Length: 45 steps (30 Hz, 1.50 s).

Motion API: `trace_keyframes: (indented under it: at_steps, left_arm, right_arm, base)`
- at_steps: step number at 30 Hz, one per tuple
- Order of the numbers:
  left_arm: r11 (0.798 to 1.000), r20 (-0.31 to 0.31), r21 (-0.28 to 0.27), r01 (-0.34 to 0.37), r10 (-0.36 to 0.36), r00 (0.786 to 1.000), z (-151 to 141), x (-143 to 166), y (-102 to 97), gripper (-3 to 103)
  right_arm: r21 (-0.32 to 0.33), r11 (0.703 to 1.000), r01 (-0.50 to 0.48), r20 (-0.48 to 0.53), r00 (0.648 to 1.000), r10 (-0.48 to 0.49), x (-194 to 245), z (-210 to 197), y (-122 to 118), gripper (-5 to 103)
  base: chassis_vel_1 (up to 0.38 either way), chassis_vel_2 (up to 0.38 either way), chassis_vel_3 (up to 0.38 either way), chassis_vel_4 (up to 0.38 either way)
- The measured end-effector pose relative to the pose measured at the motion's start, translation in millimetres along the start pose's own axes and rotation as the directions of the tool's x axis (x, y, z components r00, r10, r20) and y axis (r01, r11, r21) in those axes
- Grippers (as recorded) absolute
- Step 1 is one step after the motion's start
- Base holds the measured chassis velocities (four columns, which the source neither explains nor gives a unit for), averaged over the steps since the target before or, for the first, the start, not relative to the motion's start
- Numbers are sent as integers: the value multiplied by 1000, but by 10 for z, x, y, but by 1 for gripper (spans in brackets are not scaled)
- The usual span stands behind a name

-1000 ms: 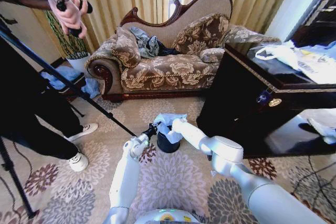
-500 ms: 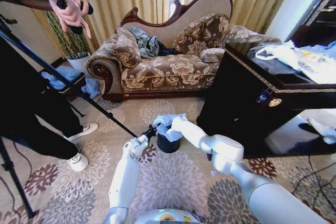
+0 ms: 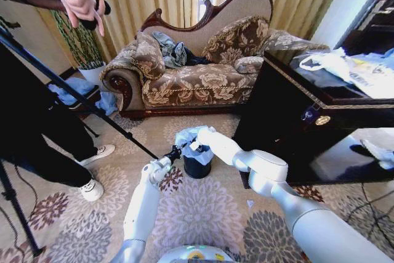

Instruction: Place a garbage bag over the trash bin.

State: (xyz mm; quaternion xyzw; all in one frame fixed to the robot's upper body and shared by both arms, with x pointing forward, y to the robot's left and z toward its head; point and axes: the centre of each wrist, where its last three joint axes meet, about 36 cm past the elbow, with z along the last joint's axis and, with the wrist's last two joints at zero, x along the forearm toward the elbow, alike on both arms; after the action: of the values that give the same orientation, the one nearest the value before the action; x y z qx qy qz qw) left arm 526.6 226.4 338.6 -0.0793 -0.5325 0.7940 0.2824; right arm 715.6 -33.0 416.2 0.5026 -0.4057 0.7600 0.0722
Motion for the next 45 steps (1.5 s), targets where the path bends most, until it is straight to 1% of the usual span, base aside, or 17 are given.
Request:
trace_keyframes:
  at_steps: [7,15,18,28,39,45]
  left_arm:
    - [1000,-11,-12,18,-18,1000,60,-103,60,0]
    - [999,-19,-21,26,-26,999,92,-134,72,0]
    - [999,-17,-24,30,-30,999,75,-136,72,0]
    - [998,-10,-42,44,-44,999,16,-129,66,0]
    - [995,-14,-79,68,-69,998,6,-140,64,0]
    - [991,-20,-103,80,-83,996,32,-145,63,0]
  right_arm:
    - [9,999,34,12,999,-34,-2,29,14,100]
    - [-6,1000,23,25,999,-23,60,66,-46,100]
    - [-24,1000,19,33,999,-18,118,138,-53,100]
    - [-35,999,16,38,999,-15,254,256,-101,100]
    - [-30,999,22,48,999,-20,512,387,-196,100]
    - [-27,998,48,38,998,-47,658,539,-176,100]
  base:
    - [0,0,0,0]
    - [0,0,0,0]
    - [0,0,0,0]
    - [0,0,0,0]
    - [0,0,0,0]
    - [0,0,0,0]
